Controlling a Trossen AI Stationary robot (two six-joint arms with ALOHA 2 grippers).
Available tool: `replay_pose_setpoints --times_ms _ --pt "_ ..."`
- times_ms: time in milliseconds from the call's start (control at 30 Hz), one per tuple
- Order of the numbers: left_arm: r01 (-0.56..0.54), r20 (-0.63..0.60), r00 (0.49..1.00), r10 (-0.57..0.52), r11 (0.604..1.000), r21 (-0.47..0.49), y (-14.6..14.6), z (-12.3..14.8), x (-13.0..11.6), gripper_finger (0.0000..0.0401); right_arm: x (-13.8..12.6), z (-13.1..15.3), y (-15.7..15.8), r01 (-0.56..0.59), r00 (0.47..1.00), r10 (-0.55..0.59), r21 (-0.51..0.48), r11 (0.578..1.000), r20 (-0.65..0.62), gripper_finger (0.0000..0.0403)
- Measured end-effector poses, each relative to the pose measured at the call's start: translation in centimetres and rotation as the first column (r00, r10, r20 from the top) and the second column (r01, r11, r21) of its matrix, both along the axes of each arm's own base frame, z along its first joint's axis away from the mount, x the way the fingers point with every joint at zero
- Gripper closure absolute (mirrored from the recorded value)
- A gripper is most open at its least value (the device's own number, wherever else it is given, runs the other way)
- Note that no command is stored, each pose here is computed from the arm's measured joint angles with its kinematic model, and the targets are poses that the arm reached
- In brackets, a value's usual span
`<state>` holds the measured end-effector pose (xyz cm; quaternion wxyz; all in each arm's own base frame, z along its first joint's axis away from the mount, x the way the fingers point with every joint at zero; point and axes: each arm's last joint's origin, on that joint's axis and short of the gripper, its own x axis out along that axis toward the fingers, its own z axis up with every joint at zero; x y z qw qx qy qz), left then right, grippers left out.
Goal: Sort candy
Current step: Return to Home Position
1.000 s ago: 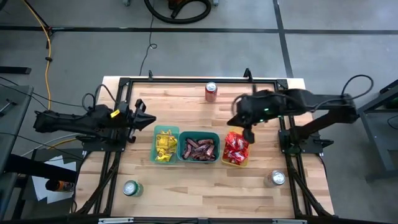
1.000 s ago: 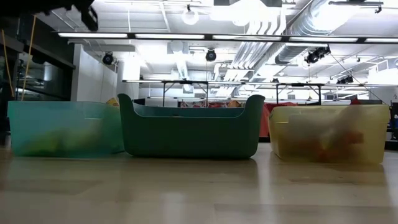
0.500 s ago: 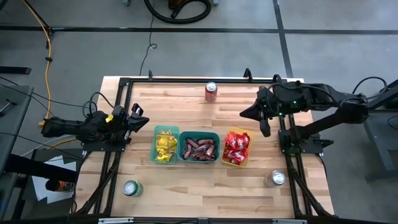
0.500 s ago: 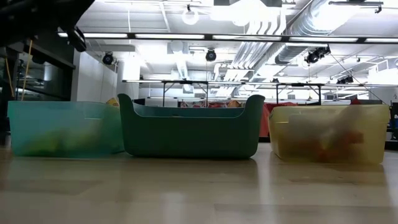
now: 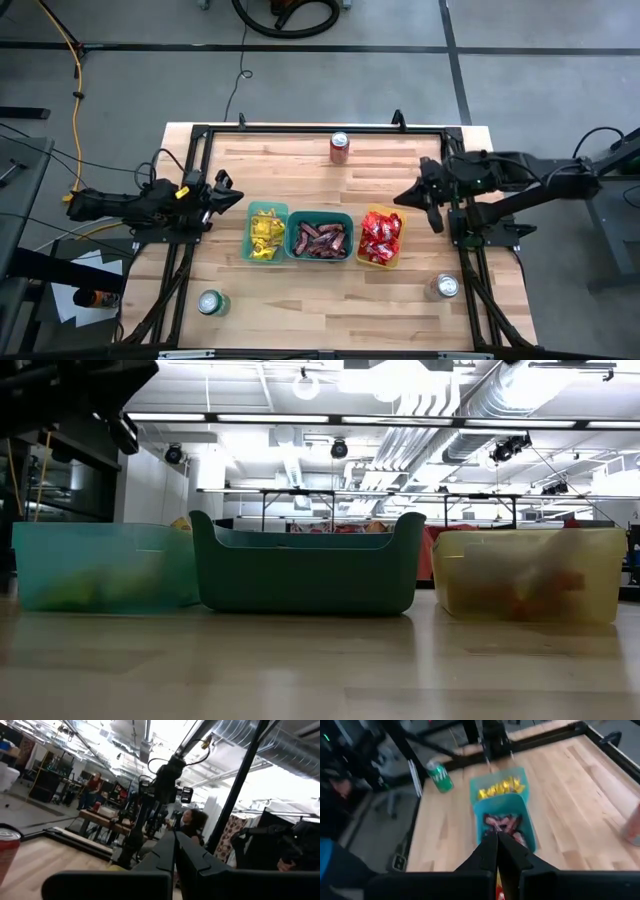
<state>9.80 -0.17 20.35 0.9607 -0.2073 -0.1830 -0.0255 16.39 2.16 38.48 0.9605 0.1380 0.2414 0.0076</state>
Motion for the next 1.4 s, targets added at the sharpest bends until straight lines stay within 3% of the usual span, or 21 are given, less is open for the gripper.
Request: replay_pose_setpoints --times_ms 133,300,500,900,1100,1400 --pt "0.001 -0.017 1.0 -0.001 1.0 -0.001 0.0 -0.2 0.1 0.0401 -1.0 -3.4 -0.1 -0.022 0.989 0.017 0.032 0.999 0.15 0.0403" --pt "0.001 -0.023 1.0 -0.001 1.0 -0.001 0.0 -0.2 0.1 0.0401 -1.6 -7.8 -0.6 -0.028 0.944 0.029 -0.008 1.0 0.329 0.0403" --pt "0.001 -0.023 1.0 -0.001 1.0 -0.001 0.0 -0.2 0.1 0.0401 -2.2 -12.1 -1.7 -0.025 0.894 0.024 -0.004 1.0 0.447 0.0403" --pt "0.001 -0.047 0.999 -0.001 1.0 0.0 0.0 -0.4 0.2 0.0401 -3.9 -17.2 -3.0 -0.033 0.83 0.043 -0.028 0.999 0.557 0.0403" --pt "0.001 -0.05 0.999 -0.001 1.0 0.0 0.0 -0.5 0.2 0.0401 -4.7 -18.7 -2.8 -0.023 0.825 0.001 0.032 0.999 0.566 0.0403" --pt "0.001 -0.05 0.999 -0.001 1.0 0.0 0.0 -0.5 0.2 0.0401 -5.2 -20.4 -2.5 -0.011 0.824 0.021 -0.021 1.0 0.567 0.0403"
